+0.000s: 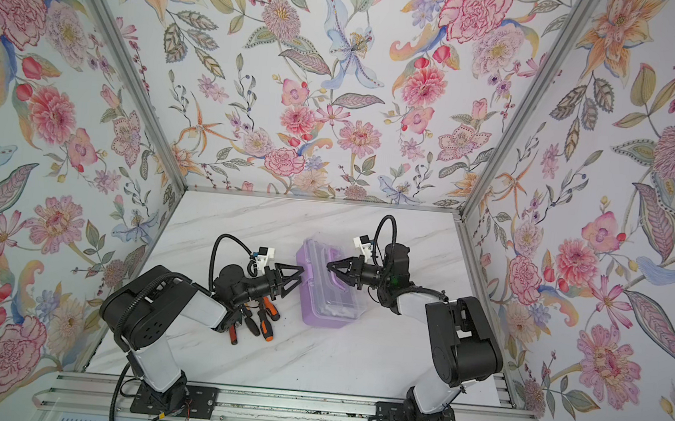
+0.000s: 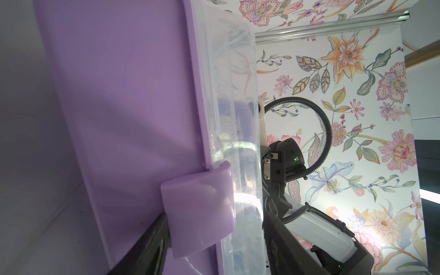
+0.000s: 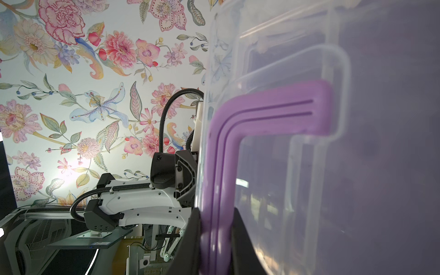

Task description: Pack the tool kit

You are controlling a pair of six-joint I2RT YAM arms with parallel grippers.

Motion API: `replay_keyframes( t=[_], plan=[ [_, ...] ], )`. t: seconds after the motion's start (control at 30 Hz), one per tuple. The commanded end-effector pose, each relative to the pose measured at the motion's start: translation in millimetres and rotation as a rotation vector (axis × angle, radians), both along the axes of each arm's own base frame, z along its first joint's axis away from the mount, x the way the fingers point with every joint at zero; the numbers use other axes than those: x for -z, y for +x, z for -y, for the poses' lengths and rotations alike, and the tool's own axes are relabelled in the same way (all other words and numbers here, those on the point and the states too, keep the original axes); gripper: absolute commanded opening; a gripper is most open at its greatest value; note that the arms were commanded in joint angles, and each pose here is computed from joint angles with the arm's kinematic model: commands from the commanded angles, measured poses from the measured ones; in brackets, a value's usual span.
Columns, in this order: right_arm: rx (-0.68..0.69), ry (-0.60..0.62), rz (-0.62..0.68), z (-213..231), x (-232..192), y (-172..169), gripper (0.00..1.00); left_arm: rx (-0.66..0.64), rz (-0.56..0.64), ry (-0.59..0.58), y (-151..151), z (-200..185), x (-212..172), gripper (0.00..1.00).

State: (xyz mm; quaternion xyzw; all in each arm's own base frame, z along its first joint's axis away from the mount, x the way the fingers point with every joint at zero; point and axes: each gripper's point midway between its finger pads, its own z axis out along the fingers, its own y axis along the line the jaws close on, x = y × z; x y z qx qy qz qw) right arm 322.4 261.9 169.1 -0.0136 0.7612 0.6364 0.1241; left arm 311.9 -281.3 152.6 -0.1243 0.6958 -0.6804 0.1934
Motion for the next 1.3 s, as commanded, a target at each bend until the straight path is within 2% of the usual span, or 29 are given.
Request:
replay_keyframes(
  t=[0.0, 0.1, 0.17, 0.27, 0.33, 0.4, 0.43, 0.5, 0.73, 0.87, 0.9, 1.03, 1.13, 1.27],
  plan=[
    [0.067, -0.254, -0.093, 15, 79, -5, 0.00, 0.060, 0.423, -0.269, -16, -12, -151, 0.65],
    [0.078, -0.300, -0.099, 17, 85, -4, 0.00, 0.044, 0.478, -0.255, -11, -23, -180, 0.65],
    [0.088, -0.301, -0.095, 17, 85, -2, 0.00, 0.036, 0.500, -0.198, -6, -25, -184, 0.66],
    [0.106, -0.299, -0.081, 18, 79, 2, 0.00, 0.011, 0.457, -0.056, 6, -22, -153, 0.66],
    [0.132, -0.339, -0.072, 22, 77, 4, 0.00, -0.023, 0.416, 0.061, 16, -25, -128, 0.66],
    [0.169, -0.440, -0.051, 28, 76, 6, 0.00, -0.059, 0.380, 0.245, 26, -31, -98, 0.68],
    [0.195, -0.541, -0.035, 34, 77, 7, 0.00, -0.081, 0.369, 0.356, 31, -36, -85, 0.70],
    [0.194, -0.691, 0.018, 33, 75, 6, 0.00, -0.106, 0.372, 0.471, 36, -44, -76, 0.71],
    [0.194, -0.862, 0.045, 22, 81, 8, 0.00, -0.132, 0.352, 0.499, 39, -49, -67, 0.72],
    [0.206, -0.814, 0.067, 18, 63, 8, 0.00, -0.130, 0.353, 0.517, 37, -50, -66, 0.73],
    [0.198, -0.764, 0.065, 15, 57, 6, 0.00, -0.130, 0.355, 0.516, 37, -49, -66, 0.73],
    [0.153, -0.374, 0.051, -7, 11, 7, 0.00, -0.130, 0.358, 0.518, 38, -47, -66, 0.73],
    [0.118, -0.226, 0.034, -13, -12, 6, 0.00, -0.116, 0.365, 0.518, 39, -42, -66, 0.75],
    [0.078, -0.095, 0.055, -20, -42, 4, 0.00, -0.090, 0.371, 0.507, 42, -30, -64, 0.78]
  ],
)
